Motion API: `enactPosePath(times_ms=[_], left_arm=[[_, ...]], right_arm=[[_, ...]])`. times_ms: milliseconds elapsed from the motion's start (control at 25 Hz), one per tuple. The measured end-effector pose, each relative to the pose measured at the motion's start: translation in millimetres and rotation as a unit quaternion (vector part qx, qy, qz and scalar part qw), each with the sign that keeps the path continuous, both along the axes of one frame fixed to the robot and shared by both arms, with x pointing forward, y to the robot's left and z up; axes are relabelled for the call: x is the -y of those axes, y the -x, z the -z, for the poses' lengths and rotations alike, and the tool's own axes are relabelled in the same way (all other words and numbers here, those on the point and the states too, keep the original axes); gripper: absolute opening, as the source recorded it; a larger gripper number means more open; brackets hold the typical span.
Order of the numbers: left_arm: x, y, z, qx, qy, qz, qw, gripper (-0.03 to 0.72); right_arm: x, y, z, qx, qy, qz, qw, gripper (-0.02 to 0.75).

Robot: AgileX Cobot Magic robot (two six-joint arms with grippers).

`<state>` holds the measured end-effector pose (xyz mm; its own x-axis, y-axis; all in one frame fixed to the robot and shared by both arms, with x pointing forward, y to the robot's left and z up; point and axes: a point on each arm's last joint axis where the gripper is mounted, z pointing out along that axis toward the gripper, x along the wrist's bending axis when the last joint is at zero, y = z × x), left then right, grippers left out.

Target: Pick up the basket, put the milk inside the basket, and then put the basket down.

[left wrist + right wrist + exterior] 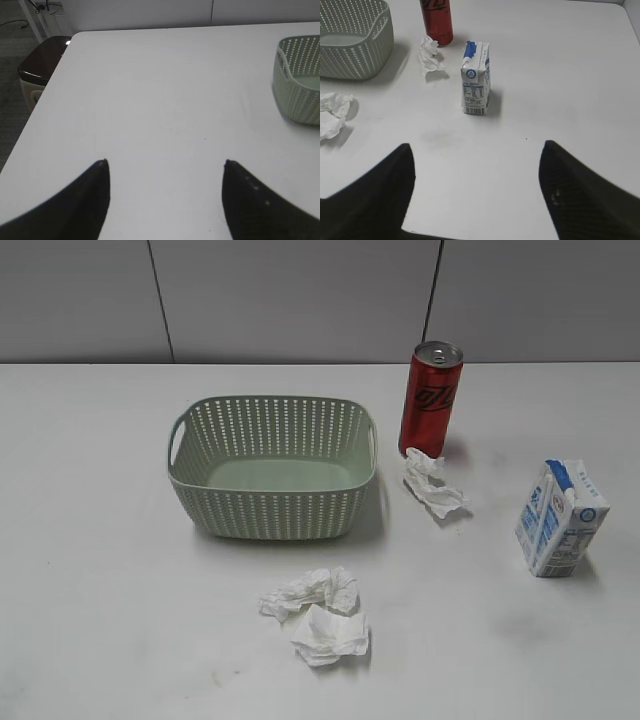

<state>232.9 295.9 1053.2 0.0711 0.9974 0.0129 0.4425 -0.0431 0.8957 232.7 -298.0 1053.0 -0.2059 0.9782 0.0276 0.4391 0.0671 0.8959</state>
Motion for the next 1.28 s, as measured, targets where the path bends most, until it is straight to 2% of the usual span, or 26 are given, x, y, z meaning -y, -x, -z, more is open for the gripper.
enactPosePath(times_ms=[1280], left_arm=[[-0.1, -0.3, -1.0, 0.005, 0.000, -0.001, 1.000, 0.532]], right_arm=[[0.0, 0.0, 0.0, 0.000, 0.000, 0.000, 1.000, 0.585]])
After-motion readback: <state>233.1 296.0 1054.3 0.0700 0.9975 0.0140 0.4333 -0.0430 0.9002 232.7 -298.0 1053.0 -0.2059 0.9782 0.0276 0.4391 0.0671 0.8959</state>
